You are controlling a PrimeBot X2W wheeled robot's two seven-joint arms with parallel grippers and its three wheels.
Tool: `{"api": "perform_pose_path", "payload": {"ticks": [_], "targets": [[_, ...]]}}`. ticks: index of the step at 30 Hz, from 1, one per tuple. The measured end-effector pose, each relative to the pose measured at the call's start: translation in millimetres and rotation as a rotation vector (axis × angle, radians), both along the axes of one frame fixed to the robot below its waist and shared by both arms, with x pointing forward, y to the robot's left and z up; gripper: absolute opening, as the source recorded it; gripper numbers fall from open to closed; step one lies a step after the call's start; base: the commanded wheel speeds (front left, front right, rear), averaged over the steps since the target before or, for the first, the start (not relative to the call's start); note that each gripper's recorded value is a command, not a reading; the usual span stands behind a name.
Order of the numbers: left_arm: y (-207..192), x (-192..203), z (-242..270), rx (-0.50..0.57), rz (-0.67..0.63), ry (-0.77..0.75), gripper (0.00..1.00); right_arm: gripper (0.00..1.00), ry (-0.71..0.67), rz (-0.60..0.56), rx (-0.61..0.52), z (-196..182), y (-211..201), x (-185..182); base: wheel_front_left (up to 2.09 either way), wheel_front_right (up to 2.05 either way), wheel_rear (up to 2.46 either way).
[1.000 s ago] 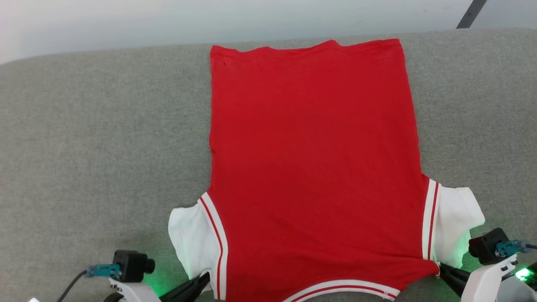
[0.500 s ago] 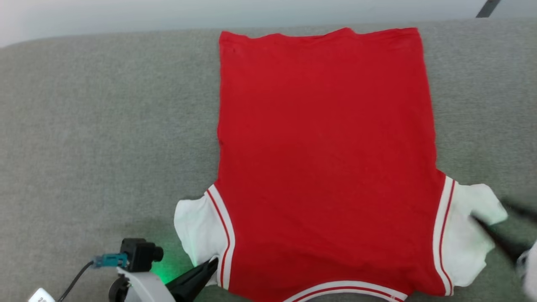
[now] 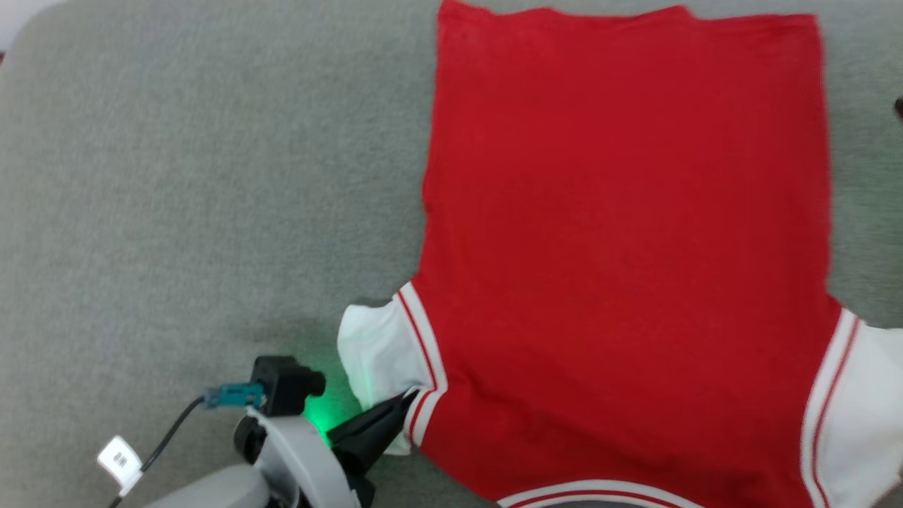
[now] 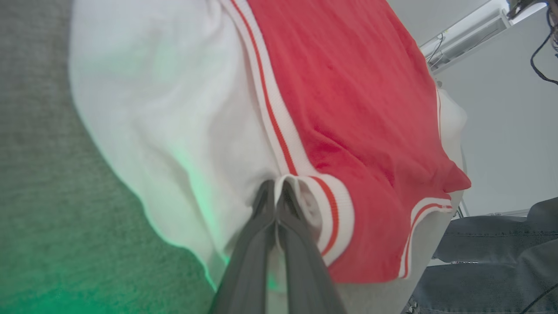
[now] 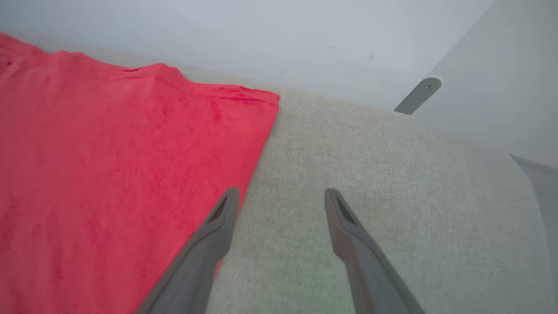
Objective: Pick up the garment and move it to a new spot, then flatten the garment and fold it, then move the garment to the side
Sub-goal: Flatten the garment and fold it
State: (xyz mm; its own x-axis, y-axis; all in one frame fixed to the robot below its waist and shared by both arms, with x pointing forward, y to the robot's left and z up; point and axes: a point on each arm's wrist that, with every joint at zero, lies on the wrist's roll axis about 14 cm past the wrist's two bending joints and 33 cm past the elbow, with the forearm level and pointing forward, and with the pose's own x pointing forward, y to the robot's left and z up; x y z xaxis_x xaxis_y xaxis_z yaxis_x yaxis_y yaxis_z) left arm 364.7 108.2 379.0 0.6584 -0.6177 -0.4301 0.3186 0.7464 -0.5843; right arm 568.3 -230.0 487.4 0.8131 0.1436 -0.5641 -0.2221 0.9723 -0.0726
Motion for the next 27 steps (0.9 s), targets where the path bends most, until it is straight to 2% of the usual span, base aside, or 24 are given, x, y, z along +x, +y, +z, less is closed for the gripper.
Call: {"api": "perform_pose_path", "payload": {"ticks": [7, 14, 17, 18, 19, 20, 27], "targets": [[-2.6, 9.0, -13.5, -0.006, -0.002, 0.025, 0.0, 1.0, 0.144, -0.09, 0.048, -40.1, 5.5, 59.7, 0.0, 0.0, 0.0], [-1.5, 10.6, -24.4, -0.021, 0.012, 0.053, 0.0, 1.0, 0.349, -0.11, 0.046, -100.5, 22.4, 78.9, 0.0, 0.0, 0.0], [0.1, 10.2, -29.2, -0.023, 0.022, 0.068, 0.0, 1.0, 0.398, -0.097, 0.037, -113.4, 31.1, 84.9, 0.0, 0.0, 0.0], [0.6, 10.6, -30.3, -0.024, 0.025, 0.07, 0.0, 0.49, 0.404, -0.091, 0.038, -117.2, 34.5, 86.6, 0.0, 0.0, 0.0], [1.2, 10.8, -31.3, -0.024, 0.028, 0.073, 0.0, 0.18, 0.407, -0.085, 0.036, -119.8, 37.3, 88.4, 0.0, 0.0, 0.0], [1.7, 11.0, -32.6, -0.024, 0.029, 0.077, 0.0, 0.0, 0.408, -0.079, 0.031, -121.5, 39.7, 90.2, 0.0, 0.0, 0.0], [1.3, 13.3, -31.4, -0.033, 0.037, 0.075, 0.0, 0.0, 0.371, -0.055, 0.04, -118.0, 45.1, 89.0, 0.0, 0.0, 0.0]]}}
